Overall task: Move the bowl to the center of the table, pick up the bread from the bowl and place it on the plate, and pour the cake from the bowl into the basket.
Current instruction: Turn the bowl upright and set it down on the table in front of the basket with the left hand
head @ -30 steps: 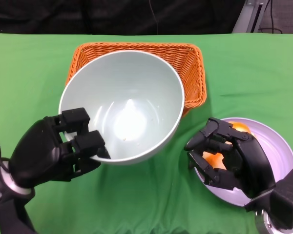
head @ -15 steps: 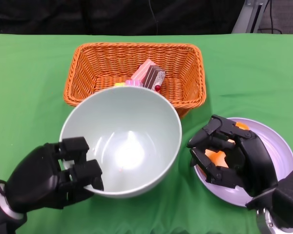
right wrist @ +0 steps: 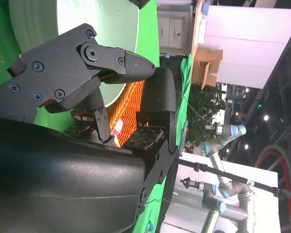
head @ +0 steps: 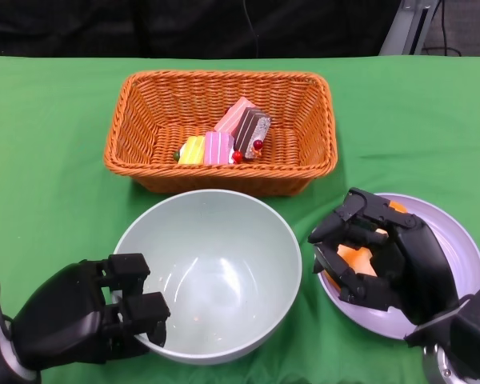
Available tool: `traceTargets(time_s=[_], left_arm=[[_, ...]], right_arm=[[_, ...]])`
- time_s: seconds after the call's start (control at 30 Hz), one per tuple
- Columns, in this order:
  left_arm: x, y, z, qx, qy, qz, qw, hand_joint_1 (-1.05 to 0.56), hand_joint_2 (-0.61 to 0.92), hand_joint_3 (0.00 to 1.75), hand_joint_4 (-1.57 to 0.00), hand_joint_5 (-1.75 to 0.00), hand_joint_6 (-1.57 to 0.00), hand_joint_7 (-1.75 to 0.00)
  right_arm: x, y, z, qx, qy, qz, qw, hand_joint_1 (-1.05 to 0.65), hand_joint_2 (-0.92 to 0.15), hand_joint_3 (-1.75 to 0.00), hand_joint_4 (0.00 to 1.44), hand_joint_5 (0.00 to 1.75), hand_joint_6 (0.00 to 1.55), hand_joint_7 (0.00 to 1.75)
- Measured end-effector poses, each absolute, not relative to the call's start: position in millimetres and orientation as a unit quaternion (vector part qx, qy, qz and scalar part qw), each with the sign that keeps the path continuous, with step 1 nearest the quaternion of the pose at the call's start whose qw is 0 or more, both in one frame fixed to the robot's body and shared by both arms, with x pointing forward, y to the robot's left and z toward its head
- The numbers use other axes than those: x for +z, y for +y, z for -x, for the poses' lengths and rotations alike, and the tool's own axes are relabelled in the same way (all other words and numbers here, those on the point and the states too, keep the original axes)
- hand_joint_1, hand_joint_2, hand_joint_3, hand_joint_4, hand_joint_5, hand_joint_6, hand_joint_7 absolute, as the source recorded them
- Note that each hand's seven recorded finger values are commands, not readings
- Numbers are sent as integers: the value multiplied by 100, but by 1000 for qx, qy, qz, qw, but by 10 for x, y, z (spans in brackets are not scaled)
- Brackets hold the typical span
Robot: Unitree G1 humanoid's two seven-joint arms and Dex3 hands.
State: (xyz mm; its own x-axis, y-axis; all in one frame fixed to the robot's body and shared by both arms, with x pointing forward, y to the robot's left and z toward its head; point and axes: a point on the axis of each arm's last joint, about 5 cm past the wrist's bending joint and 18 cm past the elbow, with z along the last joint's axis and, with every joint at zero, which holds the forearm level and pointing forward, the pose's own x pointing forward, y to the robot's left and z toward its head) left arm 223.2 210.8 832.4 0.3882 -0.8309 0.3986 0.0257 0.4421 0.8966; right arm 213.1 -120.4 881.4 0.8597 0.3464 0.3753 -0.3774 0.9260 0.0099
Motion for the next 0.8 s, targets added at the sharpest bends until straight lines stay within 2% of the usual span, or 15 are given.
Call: traceTargets(time_s=[0.1, 0.37, 0.5, 0.53, 0.63, 0.67, 0.7, 0.73, 0.8], left_arm=[[8307, 2092, -2226, -300, -460, -434, 714, -4, 77, 37, -70, -175, -59, -162], [8278, 2084, -2237, -289, -457, -455, 707, -6, 80, 25, -68, -175, -57, -164], [8281, 2045, -2254, -276, -452, -459, 714, -7, 83, 22, -67, -175, -59, -159], [8283, 2038, -2256, -275, -450, -458, 715, -7, 85, 20, -67, -175, -61, -155], [8288, 2018, -2255, -270, -444, -452, 725, -12, 91, 13, -70, -164, -79, -108], [8290, 2012, -2252, -271, -443, -450, 727, -13, 91, 12, -71, -160, -83, -98], [8290, 2005, -2249, -270, -440, -448, 730, -15, 90, 8, -77, -137, -88, -80], [8289, 1999, -2244, -268, -438, -447, 732, -16, 89, 6, -81, -122, -93, -67], [8283, 1989, -2230, -265, -435, -444, 737, -17, 88, 3, -85, -108, -98, -53]], right_arm=[[8819, -1198, -2128, 194, -186, -45, 962, -23, -56, -84, 70, 158, 68, 127], [8810, -1189, -2105, 191, -180, -42, 964, -26, -55, -85, 71, 156, 68, 126], [8800, -1188, -2094, 190, -178, -43, 964, -23, -57, -84, 72, 155, 68, 124], [8796, -1189, -2089, 190, -177, -43, 965, -23, -57, -85, 72, 155, 68, 124], [8790, -1190, -2083, 190, -176, -43, 965, -23, -56, -86, 72, 156, 69, 124], [8790, -1190, -2083, 191, -176, -43, 965, -23, -56, -86, 72, 156, 69, 124], [8790, -1190, -2083, 191, -175, -42, 965, -23, -57, -87, 72, 156, 69, 125], [8789, -1190, -2082, 191, -175, -42, 965, -23, -57, -87, 72, 156, 69, 125], [8788, -1188, -2081, 192, -175, -40, 965, -23, -57, -86, 72, 157, 69, 126]])
